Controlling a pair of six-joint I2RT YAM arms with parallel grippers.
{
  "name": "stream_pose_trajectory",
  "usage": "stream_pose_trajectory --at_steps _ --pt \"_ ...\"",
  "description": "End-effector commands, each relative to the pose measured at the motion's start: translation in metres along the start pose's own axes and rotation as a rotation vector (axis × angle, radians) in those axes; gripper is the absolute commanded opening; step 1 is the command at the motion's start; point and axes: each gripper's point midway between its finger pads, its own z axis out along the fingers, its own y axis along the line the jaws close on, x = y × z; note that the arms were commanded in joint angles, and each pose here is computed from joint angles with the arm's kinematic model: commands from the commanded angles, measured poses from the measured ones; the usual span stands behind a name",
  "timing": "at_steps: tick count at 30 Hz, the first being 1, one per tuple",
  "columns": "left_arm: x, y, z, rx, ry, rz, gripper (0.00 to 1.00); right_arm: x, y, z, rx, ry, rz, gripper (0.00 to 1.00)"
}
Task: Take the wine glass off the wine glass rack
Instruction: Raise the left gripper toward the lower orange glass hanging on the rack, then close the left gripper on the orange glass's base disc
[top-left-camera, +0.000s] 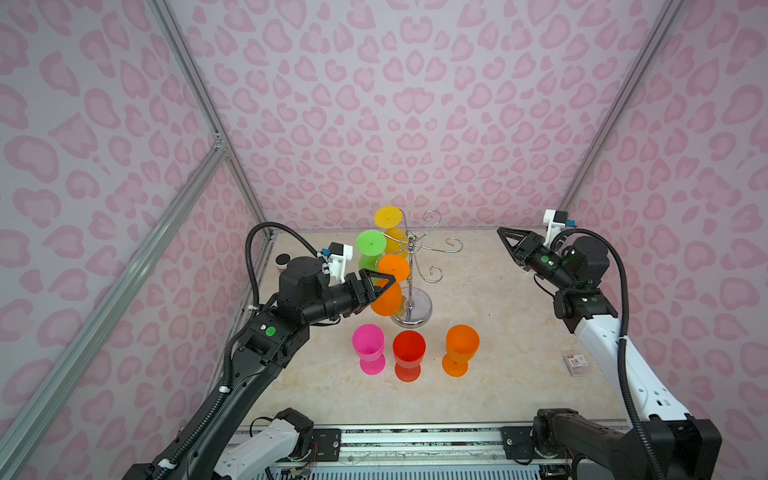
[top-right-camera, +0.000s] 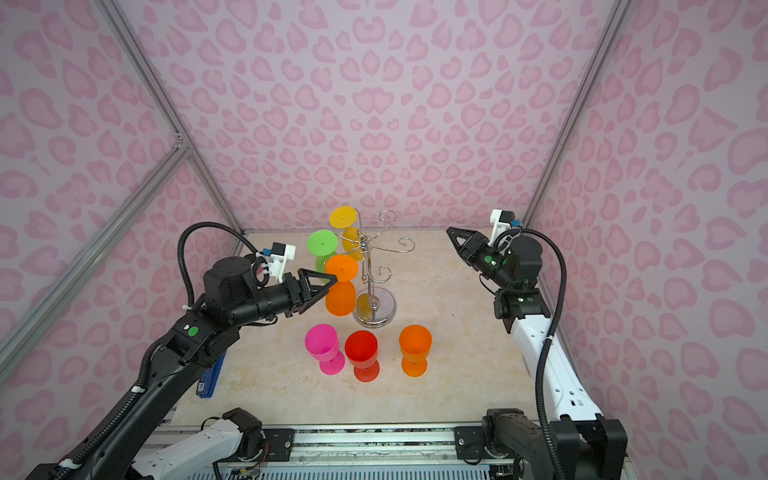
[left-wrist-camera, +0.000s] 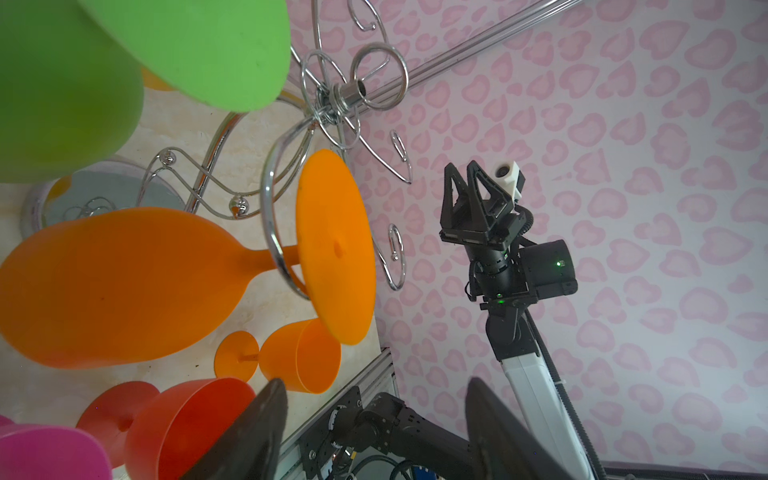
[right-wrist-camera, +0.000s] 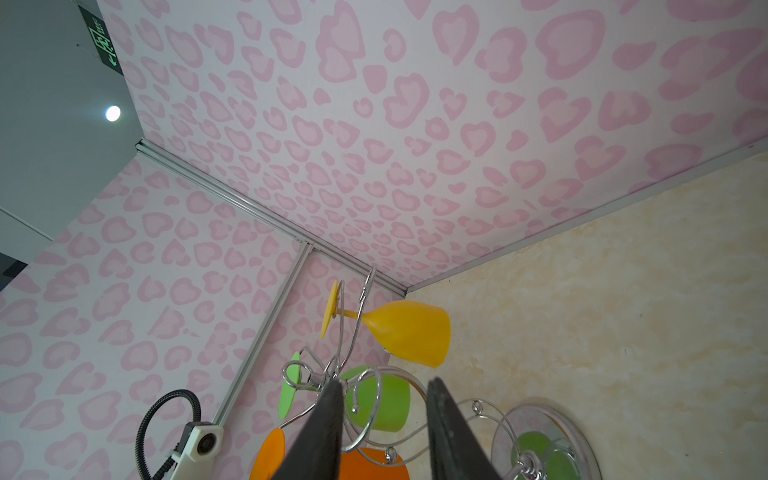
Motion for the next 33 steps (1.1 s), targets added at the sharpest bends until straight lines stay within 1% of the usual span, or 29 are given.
stream_pose_trajectory --at_steps 1,6,17,24,30,33 --pt "-0.009 -0.015 0.004 0.069 -0.022 0.006 0.68 -0.003 0.007 0.000 -0.031 -0.010 -0.013 0.35" --pt "-0.011 -0.017 0.014 0.107 -0.007 -0.026 0.64 -0.003 0.007 0.000 -0.032 -0.011 -0.014 0.35" --pt "-0.017 -0.009 0.025 0.081 -0.019 -0.042 0.57 -0.003 0.002 0.000 -0.028 -0.012 -0.010 0.35" --pt "-0.016 -0.002 0.029 0.066 -0.010 -0.054 0.48 -0.005 0.000 -0.003 -0.026 -0.022 -0.007 0.35" --pt "-0.016 -0.001 0.031 0.063 -0.008 -0.055 0.44 -0.005 -0.002 -0.004 -0.028 -0.023 -0.001 0.35" --pt "-0.015 0.000 0.032 0.059 -0.005 -0.059 0.40 -0.006 -0.002 -0.005 -0.029 -0.027 0.000 0.35"
